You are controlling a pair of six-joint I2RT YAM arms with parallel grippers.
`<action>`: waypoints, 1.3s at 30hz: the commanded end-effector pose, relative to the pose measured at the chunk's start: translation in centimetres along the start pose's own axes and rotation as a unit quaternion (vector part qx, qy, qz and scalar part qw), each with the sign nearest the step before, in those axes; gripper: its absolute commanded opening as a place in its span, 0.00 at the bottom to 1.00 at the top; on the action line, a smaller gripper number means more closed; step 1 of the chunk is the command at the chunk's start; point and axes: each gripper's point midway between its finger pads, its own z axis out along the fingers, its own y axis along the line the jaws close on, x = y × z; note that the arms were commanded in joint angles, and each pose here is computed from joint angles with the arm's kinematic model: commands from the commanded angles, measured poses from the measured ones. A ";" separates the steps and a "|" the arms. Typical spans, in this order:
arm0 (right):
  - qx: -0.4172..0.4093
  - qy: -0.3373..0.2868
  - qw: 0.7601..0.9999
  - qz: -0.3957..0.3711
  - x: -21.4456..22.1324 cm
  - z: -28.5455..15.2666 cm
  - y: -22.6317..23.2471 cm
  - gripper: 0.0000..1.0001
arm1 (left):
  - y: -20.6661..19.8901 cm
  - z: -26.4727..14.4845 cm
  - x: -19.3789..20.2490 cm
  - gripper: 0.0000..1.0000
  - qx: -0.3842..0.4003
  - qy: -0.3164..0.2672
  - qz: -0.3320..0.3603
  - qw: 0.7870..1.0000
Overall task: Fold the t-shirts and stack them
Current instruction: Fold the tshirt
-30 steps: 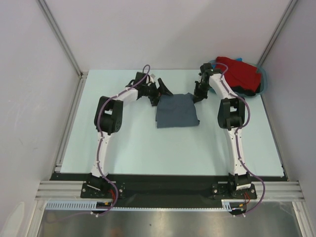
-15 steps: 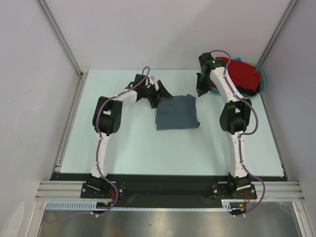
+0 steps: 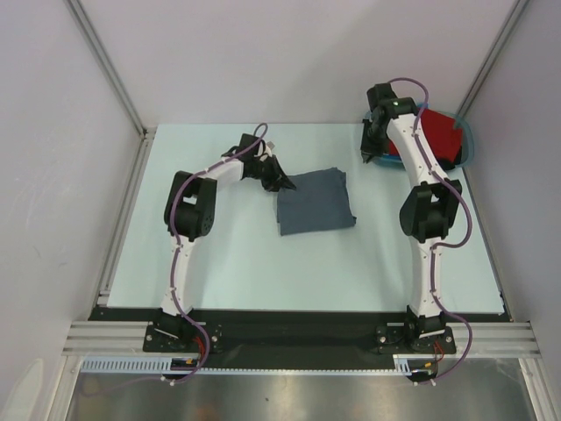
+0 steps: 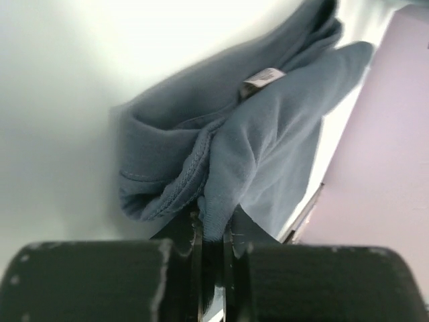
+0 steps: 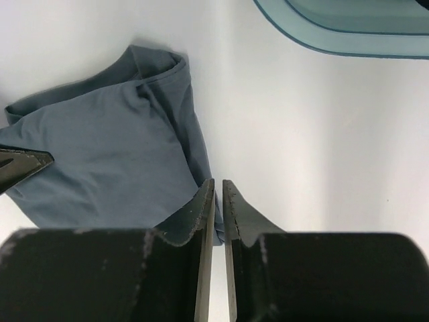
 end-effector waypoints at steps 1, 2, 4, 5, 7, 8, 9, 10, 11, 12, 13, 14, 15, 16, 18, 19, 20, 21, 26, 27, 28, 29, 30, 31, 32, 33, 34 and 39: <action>-0.004 -0.030 1.000 0.000 -1.1 -2.8 -0.4 0.15 | 0.3 -2.1 0.4 0.00 -0.026 -0.002 0.020 0.999; -0.006 -0.027 1.000 0.001 -1.0 -2.8 -0.3 0.15 | 1.2 -2.4 0.9 0.00 -0.036 0.002 0.018 0.999; -0.014 -0.021 1.000 0.001 -0.8 -2.7 -0.1 0.15 | 1.7 -3.9 0.3 0.00 -0.044 -0.013 0.020 0.999; -0.016 -0.017 1.000 0.001 -0.6 -2.6 0.1 0.16 | 2.7 -4.3 0.7 0.00 -0.054 -0.008 0.014 0.998; -0.021 -0.010 1.000 -0.002 -0.1 -2.3 0.2 0.16 | 3.1 -5.8 0.0 0.00 -0.057 -0.021 0.013 0.998; -0.021 -0.008 1.000 -0.004 0.0 -2.2 0.4 0.16 | 3.8 -6.2 0.2 0.00 -0.066 -0.021 0.014 0.997; -0.020 -0.003 1.000 -0.004 0.3 -1.9 0.3 0.16 | 3.9 -6.7 0.1 0.00 -0.070 -0.025 0.015 0.997; -0.032 0.004 0.999 -0.004 0.5 -1.7 0.7 0.16 | 4.0 -7.4 -0.2 0.00 -0.071 -0.031 0.015 0.997; -0.036 0.007 0.999 -0.005 0.6 -1.6 0.9 0.16 | 4.1 -7.7 -0.1 0.00 -0.073 -0.030 0.018 0.997; -0.040 0.010 0.999 -0.004 0.7 -1.5 1.1 0.16 | 4.3 -8.1 -0.4 0.00 -0.077 -0.035 0.016 0.996; -0.043 0.015 0.999 -0.005 1.0 -1.2 1.3 0.16 | 4.0 -8.5 -0.4 0.00 -0.076 -0.038 0.019 0.996; -0.047 0.019 0.999 -0.005 1.1 -1.0 1.4 0.16 | 4.1 -8.7 -0.3 0.00 -0.078 -0.040 0.016 0.996; -0.054 0.022 0.998 -0.006 1.3 -1.0 1.8 0.16 | 4.0 -9.0 -0.4 0.00 -0.080 -0.044 0.016 0.996; -0.057 0.026 0.998 -0.007 1.5 -0.8 1.9 0.17 | 3.5 -9.6 -0.6 0.00 -0.077 -0.052 0.021 0.995; -0.077 0.038 0.996 -0.009 2.0 -0.5 2.7 0.18 | 3.5 -9.8 -0.5 0.05 -0.076 -0.057 0.022 0.995; -0.083 0.046 0.995 -0.011 2.4 -0.2 2.9 0.20 | 3.4 -9.9 -0.6 0.21 -0.076 -0.058 0.024 0.995; -0.097 0.058 0.994 -0.009 2.8 0.2 3.3 0.22 | 3.4 -9.9 -0.8 0.91 -0.076 -0.060 0.021 0.995; -0.100 0.067 0.993 -0.010 3.2 0.6 3.5 0.23 | 3.3 -9.8 -0.9 1.00 -0.076 -0.062 0.020 0.995; -0.128 0.101 0.987 -0.009 4.6 2.4 4.7 0.31 | 0.8 -10.7 -3.2 1.00 -0.063 -0.100 0.045 0.992; -0.134 0.106 0.985 -0.008 4.7 2.7 5.0 0.31 | 0.1 -11.4 -3.6 1.00 -0.067 -0.113 0.051 0.990; -0.141 0.116 0.983 -0.005 5.1 3.3 5.3 0.31 | 0.0 -12.4 -4.1 1.00 -0.091 -0.133 0.047 0.986; -0.144 0.121 0.982 -0.005 5.3 3.8 5.5 0.31 | 0.4 -12.5 -4.1 1.00 -0.104 -0.136 0.038 0.985; -0.148 0.130 0.980 -0.003 5.7 4.3 5.7 0.31 | 0.0 -13.4 -4.0 1.00 -0.112 -0.144 0.035 0.983; -0.152 0.137 0.979 -0.004 6.0 4.7 6.1 0.31 | 0.6 -13.6 -3.3 1.00 -0.128 -0.139 0.016 0.982; -0.156 0.142 0.977 -0.003 6.2 4.9 6.3 0.30 | 1.0 -14.1 -3.1 1.00 -0.143 -0.144 0.010 0.979; -0.154 0.150 0.977 -0.005 6.6 5.7 6.5 0.30 | 1.2 -14.5 -2.8 1.00 -0.156 -0.146 0.005 0.977; -0.153 0.152 0.976 -0.006 6.8 5.8 6.5 0.29 | 1.6 -15.3 -1.7 1.00 -0.174 -0.143 -0.007 0.974; -0.145 0.173 0.974 -0.006 8.0 6.7 6.5 0.29 | 2.1 -16.6 1.4 1.00 -0.195 -0.112 -0.017 0.974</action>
